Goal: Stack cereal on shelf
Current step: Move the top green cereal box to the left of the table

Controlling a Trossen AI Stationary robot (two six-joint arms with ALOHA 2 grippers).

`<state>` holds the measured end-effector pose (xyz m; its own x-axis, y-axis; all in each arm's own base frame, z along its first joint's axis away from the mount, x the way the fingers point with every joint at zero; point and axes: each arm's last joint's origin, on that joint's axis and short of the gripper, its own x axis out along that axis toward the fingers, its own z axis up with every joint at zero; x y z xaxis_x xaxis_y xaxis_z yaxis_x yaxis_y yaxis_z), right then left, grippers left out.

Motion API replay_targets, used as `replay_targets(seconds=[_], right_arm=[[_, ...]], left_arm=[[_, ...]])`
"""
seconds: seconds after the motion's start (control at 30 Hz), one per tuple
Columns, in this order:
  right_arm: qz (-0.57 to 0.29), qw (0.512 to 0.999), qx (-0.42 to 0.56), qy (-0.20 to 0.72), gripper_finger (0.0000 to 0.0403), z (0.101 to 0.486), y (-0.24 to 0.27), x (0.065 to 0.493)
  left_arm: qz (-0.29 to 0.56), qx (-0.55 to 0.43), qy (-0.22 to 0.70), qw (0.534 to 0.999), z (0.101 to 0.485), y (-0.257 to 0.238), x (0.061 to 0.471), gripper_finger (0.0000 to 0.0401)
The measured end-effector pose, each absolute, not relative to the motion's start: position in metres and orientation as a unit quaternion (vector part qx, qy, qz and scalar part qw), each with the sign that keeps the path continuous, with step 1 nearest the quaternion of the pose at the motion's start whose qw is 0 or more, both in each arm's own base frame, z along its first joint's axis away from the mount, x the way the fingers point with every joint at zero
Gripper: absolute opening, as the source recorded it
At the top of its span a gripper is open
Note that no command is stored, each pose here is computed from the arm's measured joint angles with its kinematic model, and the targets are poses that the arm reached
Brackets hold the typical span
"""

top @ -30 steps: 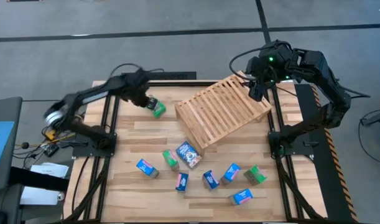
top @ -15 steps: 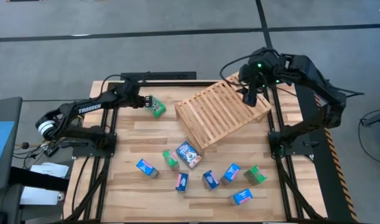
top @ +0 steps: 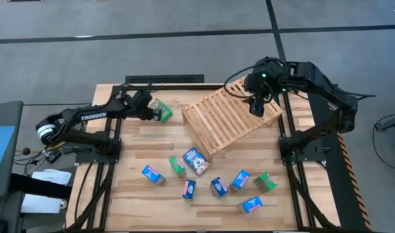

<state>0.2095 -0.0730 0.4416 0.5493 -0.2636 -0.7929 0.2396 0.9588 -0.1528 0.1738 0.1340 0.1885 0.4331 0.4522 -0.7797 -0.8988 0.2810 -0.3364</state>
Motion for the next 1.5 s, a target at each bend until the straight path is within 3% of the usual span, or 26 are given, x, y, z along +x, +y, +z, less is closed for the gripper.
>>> replay_targets(seconds=[0.13, 0.23, 0.47, 0.8, 0.93, 1.13, 1.37, 1.5], right_arm=[[-0.135, 0.883, -0.018, 0.449, 0.0244, 0.442, -0.069, 0.211], [-0.133, 0.886, -0.016, 0.444, 0.0244, 0.443, -0.067, 0.213], [-0.125, 0.888, -0.016, 0.442, 0.0244, 0.443, -0.061, 0.215], [-0.124, 0.888, -0.015, 0.442, 0.0244, 0.443, -0.061, 0.215], [-0.124, 0.888, -0.015, 0.442, 0.0244, 0.443, -0.061, 0.215], [-0.125, 0.895, -0.018, 0.427, 0.0244, 0.445, -0.061, 0.217], [-0.099, 0.928, -0.018, 0.358, 0.0244, 0.449, -0.056, 0.233], [-0.086, 0.926, -0.027, 0.368, 0.0244, 0.436, -0.053, 0.242]], left_arm=[[0.457, -0.346, 0.204, 0.794, 0.207, 0.141, 0.179, 0.0], [0.491, -0.324, 0.193, 0.785, 0.204, 0.152, 0.173, 0.0], [0.476, -0.35, 0.205, 0.78, 0.172, 0.16, 0.17, 0.0], [0.464, -0.421, 0.239, 0.742, 0.142, 0.132, 0.171, 0.0], [0.432, -0.432, 0.278, 0.741, 0.145, 0.107, 0.174, 0.0], [0.445, -0.463, 0.303, 0.704, 0.152, 0.073, 0.168, 0.0], [0.425, -0.508, 0.236, 0.711, 0.176, 0.039, 0.169, 0.0], [0.438, -0.514, 0.174, 0.717, 0.203, 0.026, 0.161, 0.0]])
